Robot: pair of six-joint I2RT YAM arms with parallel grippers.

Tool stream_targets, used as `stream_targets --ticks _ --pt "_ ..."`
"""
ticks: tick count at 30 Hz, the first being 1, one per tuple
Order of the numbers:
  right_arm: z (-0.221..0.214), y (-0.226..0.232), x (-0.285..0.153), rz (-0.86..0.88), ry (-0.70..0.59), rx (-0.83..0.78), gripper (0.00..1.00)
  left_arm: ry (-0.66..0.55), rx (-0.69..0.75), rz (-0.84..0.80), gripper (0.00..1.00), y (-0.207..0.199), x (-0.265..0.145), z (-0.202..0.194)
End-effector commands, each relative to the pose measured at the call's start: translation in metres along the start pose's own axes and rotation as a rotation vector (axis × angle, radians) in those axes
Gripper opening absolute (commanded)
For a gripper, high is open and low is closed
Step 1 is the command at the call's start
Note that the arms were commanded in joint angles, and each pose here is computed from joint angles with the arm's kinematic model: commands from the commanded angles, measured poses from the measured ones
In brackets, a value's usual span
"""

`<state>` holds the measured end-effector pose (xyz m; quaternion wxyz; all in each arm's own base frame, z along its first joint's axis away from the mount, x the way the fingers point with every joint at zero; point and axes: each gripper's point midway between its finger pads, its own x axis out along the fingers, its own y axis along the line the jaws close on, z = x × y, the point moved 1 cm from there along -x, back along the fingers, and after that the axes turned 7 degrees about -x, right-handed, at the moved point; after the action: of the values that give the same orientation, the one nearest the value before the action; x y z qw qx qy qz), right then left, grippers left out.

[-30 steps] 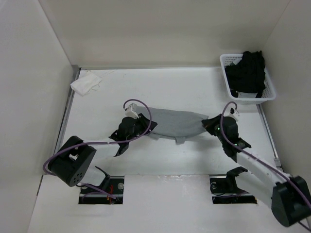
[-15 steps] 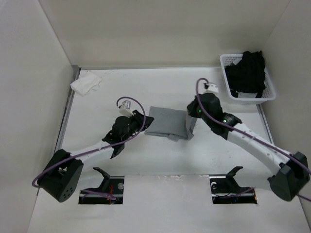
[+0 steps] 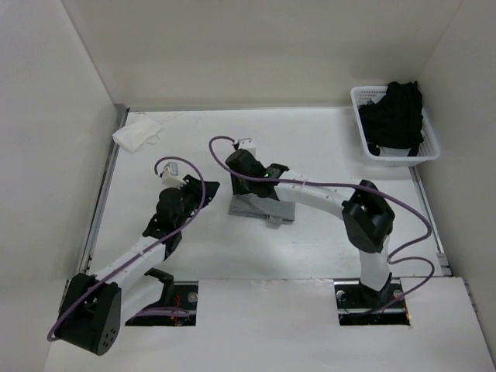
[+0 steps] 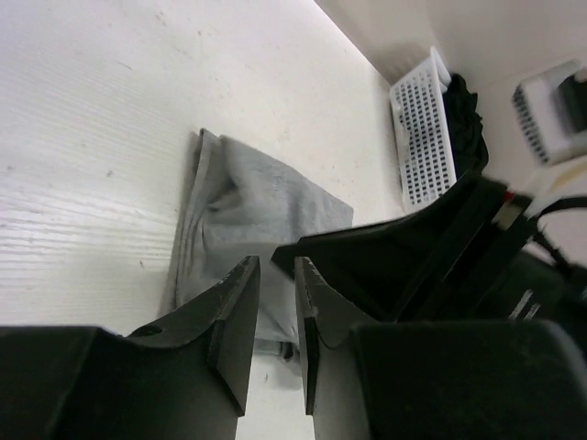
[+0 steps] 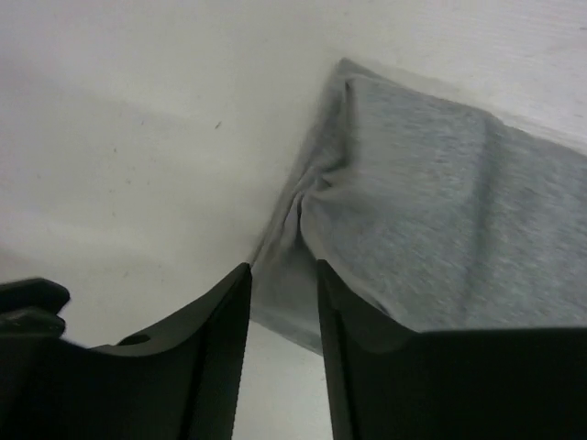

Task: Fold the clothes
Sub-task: Fold the tank top

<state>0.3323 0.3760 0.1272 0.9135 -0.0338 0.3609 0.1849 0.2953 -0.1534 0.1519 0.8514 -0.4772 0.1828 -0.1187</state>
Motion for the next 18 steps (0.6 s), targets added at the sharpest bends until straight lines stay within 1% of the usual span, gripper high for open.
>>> stream_targets --ticks 1,4,5,6,8,10,11,13,15,18 --pt "0.026 0.028 -0.02 0.062 -0.065 0.006 0.44 -0.024 -0.013 -0.024 0.21 -0.007 -0.003 0.01" --pt "0.039 0.027 -0.044 0.108 -0.139 0.054 0.45 -0.018 -0.011 -0.037 0.21 -0.017 0.001 0.009" --pt "0.041 0.022 -0.052 0.12 -0.166 0.073 0.43 -0.007 -0.008 -0.045 0.21 -0.021 0.003 0.005" --pt "0.042 0.012 -0.056 0.122 -0.191 0.1 0.4 0.004 -0.003 -0.048 0.21 -0.024 0.006 0.001" --pt "0.039 -0.01 -0.056 0.125 -0.216 0.156 0.27 0.025 0.006 -0.059 0.21 -0.032 0.014 -0.011" --pt "0.031 -0.027 -0.048 0.155 -0.211 0.232 0.13 0.066 0.018 -0.077 0.21 -0.042 0.024 -0.028" --pt "0.026 -0.03 -0.043 0.183 -0.199 0.265 0.1 0.085 0.024 -0.083 0.21 -0.046 0.03 -0.035" --pt "0.013 -0.03 -0.031 0.235 -0.179 0.306 0.07 0.118 0.028 -0.085 0.21 -0.05 0.04 -0.05" --pt "0.0 -0.026 -0.02 0.267 -0.16 0.332 0.06 0.126 0.017 -0.07 0.21 -0.048 0.048 -0.057" --pt "-0.008 -0.033 -0.006 0.261 -0.171 0.366 0.06 0.153 0.024 -0.013 0.2 -0.031 0.057 -0.07"
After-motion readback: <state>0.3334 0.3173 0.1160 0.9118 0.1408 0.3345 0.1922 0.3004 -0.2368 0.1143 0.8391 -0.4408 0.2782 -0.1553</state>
